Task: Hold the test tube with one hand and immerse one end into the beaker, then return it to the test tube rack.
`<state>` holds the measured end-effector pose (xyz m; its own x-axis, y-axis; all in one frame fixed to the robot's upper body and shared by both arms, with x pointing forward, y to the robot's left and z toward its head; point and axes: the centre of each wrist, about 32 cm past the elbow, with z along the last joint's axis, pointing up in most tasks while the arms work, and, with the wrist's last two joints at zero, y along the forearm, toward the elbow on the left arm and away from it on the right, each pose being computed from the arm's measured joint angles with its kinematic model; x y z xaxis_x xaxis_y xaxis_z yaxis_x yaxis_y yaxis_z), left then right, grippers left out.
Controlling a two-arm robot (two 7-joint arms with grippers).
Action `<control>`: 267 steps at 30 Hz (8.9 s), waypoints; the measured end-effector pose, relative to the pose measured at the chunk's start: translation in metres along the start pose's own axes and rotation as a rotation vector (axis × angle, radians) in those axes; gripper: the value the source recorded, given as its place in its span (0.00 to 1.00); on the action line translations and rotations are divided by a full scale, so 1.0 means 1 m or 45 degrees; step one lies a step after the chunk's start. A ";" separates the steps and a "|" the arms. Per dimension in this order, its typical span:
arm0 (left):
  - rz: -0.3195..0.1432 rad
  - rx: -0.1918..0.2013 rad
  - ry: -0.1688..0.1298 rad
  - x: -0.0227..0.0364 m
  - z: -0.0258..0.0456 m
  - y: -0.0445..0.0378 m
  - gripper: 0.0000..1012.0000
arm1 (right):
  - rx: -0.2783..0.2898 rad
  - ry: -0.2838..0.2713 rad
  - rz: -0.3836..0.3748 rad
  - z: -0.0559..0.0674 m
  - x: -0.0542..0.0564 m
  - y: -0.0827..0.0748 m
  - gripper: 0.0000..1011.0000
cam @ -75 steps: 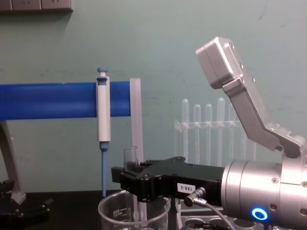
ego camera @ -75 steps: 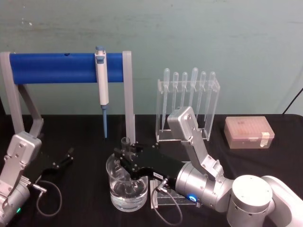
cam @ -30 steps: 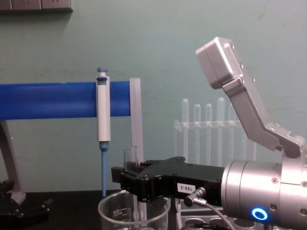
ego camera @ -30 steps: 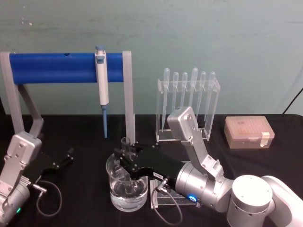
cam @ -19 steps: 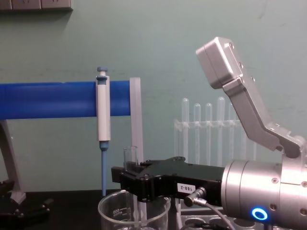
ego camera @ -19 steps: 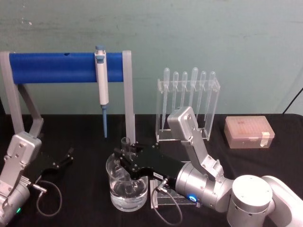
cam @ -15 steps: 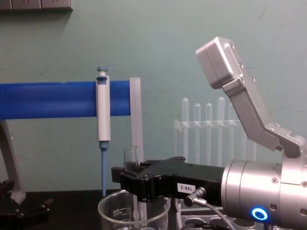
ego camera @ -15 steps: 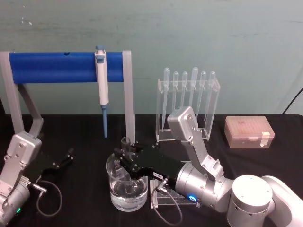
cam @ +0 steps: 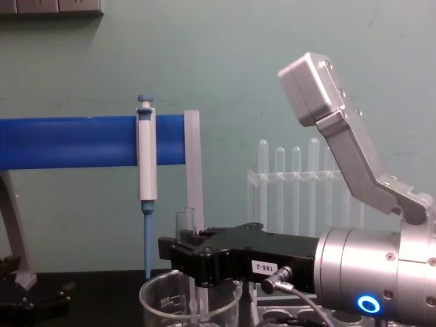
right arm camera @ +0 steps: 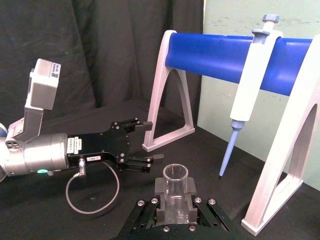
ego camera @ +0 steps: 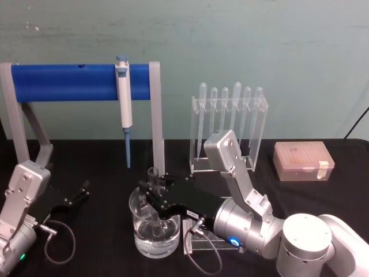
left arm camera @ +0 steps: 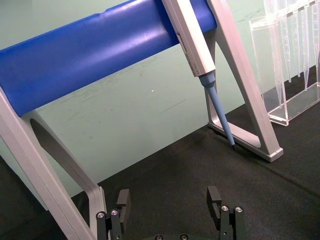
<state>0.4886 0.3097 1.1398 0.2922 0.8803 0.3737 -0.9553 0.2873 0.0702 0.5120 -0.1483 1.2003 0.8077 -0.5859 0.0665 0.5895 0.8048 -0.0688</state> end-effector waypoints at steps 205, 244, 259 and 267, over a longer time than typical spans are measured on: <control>0.000 0.000 0.000 0.0000 0.0000 0.0000 0.99 | 0.056 -0.044 -0.294 0.013 0.007 -0.098 0.22; 0.000 0.000 0.000 0.0000 0.0000 0.0000 0.99 | 0.054 -0.056 -0.296 0.008 0.006 -0.099 0.22; 0.000 0.000 0.000 0.0000 0.0000 0.0000 0.99 | 0.062 -0.050 -0.303 -0.008 0.006 -0.103 0.22; 0.000 0.000 0.000 0.0000 0.0000 0.0000 0.99 | 0.064 -0.036 -0.307 -0.015 0.005 -0.102 0.22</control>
<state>0.4886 0.3096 1.1398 0.2923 0.8803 0.3738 -0.9552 0.2874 0.0702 0.4556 -0.2348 1.1929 0.6426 -0.7593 0.1027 0.7632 0.6462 0.0023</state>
